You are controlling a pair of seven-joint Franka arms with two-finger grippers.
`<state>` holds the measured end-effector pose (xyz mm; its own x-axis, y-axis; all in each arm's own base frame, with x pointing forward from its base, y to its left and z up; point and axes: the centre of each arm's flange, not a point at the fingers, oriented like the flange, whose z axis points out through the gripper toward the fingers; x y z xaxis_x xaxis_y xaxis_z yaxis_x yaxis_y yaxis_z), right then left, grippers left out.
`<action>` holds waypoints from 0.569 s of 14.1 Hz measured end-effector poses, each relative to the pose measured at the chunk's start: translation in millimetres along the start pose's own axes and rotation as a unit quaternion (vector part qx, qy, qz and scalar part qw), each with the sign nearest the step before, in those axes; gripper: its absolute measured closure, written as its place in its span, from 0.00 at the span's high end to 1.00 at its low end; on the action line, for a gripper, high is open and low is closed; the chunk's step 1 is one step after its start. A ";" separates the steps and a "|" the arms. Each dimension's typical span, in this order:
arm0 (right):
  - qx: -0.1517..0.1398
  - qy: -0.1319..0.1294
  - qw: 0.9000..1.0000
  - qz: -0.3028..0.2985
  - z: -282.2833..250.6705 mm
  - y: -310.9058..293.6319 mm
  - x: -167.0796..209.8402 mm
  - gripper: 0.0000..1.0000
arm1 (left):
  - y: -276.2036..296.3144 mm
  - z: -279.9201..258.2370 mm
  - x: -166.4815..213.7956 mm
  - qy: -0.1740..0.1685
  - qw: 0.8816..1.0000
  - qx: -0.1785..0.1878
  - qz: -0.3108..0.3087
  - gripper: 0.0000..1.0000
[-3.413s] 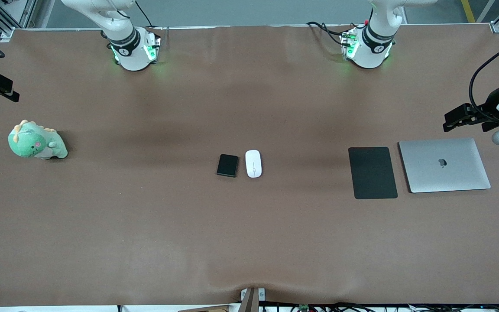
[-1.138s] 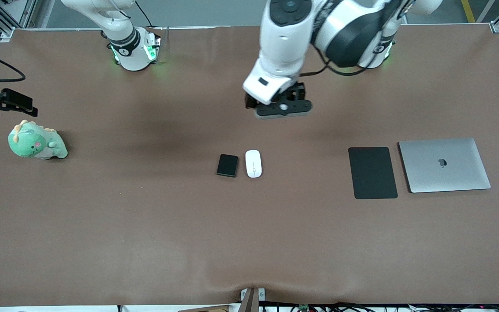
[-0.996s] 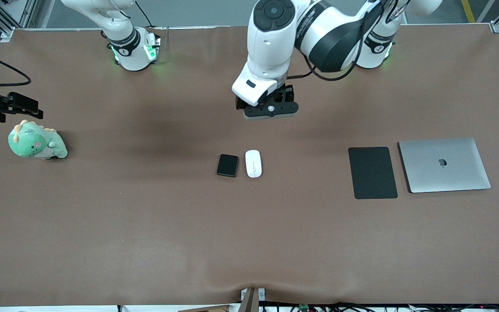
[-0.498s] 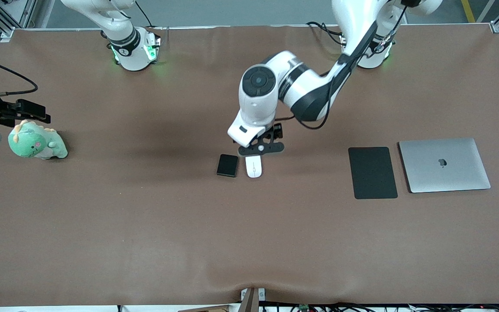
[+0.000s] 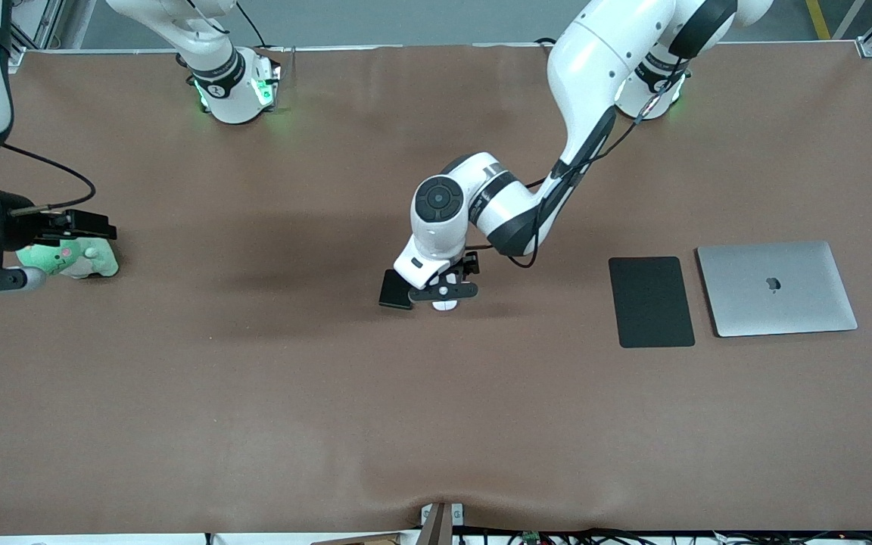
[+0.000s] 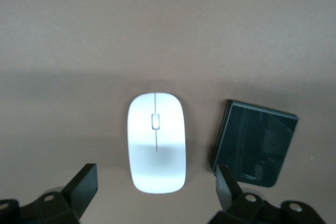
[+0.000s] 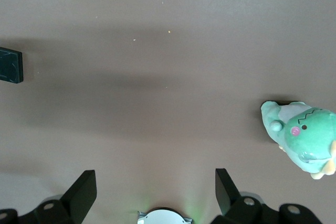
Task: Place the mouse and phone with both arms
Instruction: 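Grasp the white mouse with the left gripper while the right gripper advances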
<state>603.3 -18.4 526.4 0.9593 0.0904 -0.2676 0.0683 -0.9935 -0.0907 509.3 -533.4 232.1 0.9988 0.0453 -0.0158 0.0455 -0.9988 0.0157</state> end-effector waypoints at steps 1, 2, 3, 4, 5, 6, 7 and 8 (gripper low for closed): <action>0.000 -0.003 1.000 0.000 4.6 0.7 3.6 1.00 | 1.5 9.0 -2.3 -0.001 1.000 0.002 0.003 1.00; 0.000 -0.004 1.000 0.001 8.0 1.2 6.6 1.00 | 2.4 16.7 -3.3 0.000 1.000 0.002 0.005 1.00; 0.000 -0.005 1.000 0.001 11.1 1.7 9.2 1.00 | 2.7 22.9 -3.4 0.001 1.000 0.001 0.006 1.00; 0.000 -0.006 1.000 0.001 13.5 2.1 11.5 1.00 | 2.1 29.5 -3.3 0.003 1.000 0.003 0.009 1.00; 0.000 -0.004 1.000 0.001 14.9 2.0 13.5 1.00 | 1.1 35.9 -3.4 0.003 1.000 0.007 0.011 1.00; 0.000 -0.003 1.000 -0.001 16.4 0.3 15.5 1.00 | 0.0 42.5 -3.9 0.002 1.000 0.011 0.013 1.00; 0.000 -0.004 1.000 -0.004 18.7 -3.7 17.6 1.00 | -0.8 48.9 -4.4 0.001 1.000 0.014 0.014 1.00; -0.001 -0.005 1.000 -0.008 22.0 -8.5 20.4 1.00 | -1.3 53.3 -4.4 0.001 1.000 0.015 0.015 1.00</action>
<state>616.2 -6.6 500.6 0.9554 0.1070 -0.2751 0.0841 -0.9920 -0.0938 504.0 -533.1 178.8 0.9998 0.0145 -0.0130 0.0144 -0.9998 -0.0142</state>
